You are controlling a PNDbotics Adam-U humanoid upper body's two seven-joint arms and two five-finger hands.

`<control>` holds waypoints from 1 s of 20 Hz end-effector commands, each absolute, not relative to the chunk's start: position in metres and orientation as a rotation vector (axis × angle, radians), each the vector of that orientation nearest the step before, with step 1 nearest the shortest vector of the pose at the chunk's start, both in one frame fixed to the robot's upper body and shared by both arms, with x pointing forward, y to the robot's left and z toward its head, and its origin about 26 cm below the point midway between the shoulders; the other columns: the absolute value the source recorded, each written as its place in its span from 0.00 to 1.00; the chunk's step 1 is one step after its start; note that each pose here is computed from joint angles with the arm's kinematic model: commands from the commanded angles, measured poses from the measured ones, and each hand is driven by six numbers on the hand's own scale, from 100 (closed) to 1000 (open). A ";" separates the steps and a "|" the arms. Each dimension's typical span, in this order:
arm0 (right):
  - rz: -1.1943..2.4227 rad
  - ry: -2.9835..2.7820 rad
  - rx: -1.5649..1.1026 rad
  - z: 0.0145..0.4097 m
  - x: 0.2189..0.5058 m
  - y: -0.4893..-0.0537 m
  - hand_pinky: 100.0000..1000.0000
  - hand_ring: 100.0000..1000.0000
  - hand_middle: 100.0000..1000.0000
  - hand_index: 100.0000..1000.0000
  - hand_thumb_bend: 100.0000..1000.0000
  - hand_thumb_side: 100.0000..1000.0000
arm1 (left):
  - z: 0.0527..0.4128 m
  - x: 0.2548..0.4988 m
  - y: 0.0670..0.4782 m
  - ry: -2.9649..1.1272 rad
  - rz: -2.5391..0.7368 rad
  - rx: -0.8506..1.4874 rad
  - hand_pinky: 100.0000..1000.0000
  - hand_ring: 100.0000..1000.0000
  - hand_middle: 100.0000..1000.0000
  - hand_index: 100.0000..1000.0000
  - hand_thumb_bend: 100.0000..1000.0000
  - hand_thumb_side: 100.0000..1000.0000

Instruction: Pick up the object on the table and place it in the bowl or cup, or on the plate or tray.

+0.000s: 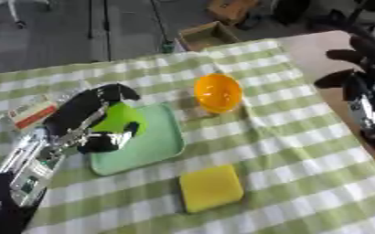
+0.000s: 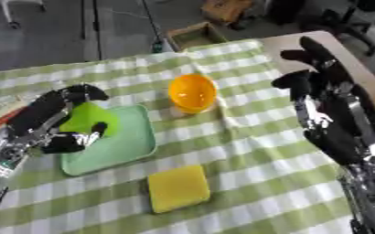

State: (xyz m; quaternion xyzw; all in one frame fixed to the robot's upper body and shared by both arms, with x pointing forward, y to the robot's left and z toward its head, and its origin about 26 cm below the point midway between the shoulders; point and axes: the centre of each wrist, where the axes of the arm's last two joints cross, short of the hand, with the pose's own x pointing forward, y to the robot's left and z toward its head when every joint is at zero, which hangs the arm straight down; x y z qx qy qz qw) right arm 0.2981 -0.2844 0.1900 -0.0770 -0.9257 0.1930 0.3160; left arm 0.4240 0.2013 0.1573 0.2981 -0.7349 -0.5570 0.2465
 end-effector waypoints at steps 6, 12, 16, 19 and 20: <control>0.522 -2.469 -0.207 0.199 0.295 -0.285 0.67 0.62 0.82 1.00 0.00 0.50 | 0.170 0.426 0.210 -2.053 -1.421 0.902 0.74 0.88 0.85 0.88 0.44 0.75; 0.517 -2.467 -0.209 0.198 0.295 -0.285 0.67 0.62 0.82 1.00 0.00 0.50 | 0.185 0.415 0.218 -2.160 -1.171 0.921 0.68 0.88 0.84 0.88 0.37 0.71; 0.510 -2.468 -0.209 0.198 0.295 -0.285 0.67 0.62 0.82 1.00 0.00 0.50 | 0.214 0.382 0.233 -2.361 -0.760 0.849 0.63 0.89 0.83 0.87 0.29 0.74; 0.507 -2.470 -0.215 0.199 0.295 -0.286 0.67 0.62 0.82 1.00 0.00 0.49 | 0.235 0.337 0.255 -2.499 -0.461 0.765 0.62 0.89 0.84 0.88 0.31 0.75; 0.505 -2.469 -0.220 0.199 0.294 -0.287 0.67 0.62 0.82 1.00 0.00 0.49 | 0.240 0.323 0.262 -2.522 -0.373 0.746 0.62 0.89 0.84 0.88 0.32 0.74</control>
